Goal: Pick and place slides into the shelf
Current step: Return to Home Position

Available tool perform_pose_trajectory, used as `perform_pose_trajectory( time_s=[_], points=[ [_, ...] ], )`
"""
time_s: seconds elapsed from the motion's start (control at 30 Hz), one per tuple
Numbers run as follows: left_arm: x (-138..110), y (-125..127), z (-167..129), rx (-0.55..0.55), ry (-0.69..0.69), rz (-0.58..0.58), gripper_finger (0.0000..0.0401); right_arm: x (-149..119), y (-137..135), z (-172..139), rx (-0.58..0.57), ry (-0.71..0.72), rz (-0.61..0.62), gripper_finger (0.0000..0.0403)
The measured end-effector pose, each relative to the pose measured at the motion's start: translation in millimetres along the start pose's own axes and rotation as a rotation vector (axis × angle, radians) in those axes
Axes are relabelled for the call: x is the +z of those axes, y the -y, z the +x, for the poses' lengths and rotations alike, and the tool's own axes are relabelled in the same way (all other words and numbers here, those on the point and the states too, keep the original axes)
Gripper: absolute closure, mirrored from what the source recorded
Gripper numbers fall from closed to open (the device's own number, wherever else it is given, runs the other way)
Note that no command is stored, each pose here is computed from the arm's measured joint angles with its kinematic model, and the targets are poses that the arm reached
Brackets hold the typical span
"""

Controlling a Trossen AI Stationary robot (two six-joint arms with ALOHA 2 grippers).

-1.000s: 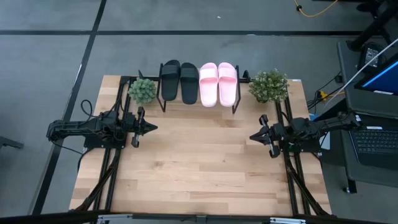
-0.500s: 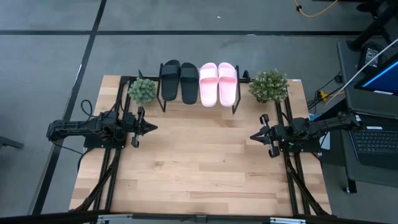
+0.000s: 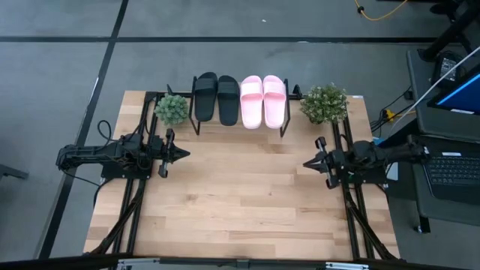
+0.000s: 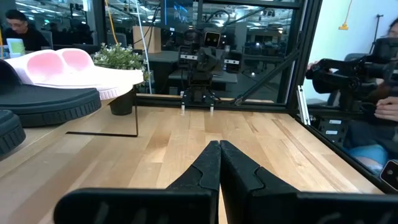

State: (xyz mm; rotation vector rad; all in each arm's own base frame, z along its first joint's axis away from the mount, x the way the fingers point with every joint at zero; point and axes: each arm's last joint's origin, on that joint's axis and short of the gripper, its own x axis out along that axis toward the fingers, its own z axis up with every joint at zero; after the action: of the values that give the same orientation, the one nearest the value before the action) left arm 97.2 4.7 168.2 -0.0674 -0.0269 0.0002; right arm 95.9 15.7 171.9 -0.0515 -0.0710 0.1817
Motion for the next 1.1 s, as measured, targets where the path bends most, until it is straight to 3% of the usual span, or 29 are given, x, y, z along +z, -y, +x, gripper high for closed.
perform_pose_trajectory(
  time_s=[0.43, 1.1],
  points=[
    [0, 0, 0, 0.000, 0.000, 0.000, 0.0401, -5, 11, -1, -0.115, -0.044, 0.066, 0.0382],
    [0, 0, 0, 0.000, 0.000, 0.000, 0.0401, -5, 11, -1, -0.120, -0.045, 0.072, 0.0382]
  ],
)
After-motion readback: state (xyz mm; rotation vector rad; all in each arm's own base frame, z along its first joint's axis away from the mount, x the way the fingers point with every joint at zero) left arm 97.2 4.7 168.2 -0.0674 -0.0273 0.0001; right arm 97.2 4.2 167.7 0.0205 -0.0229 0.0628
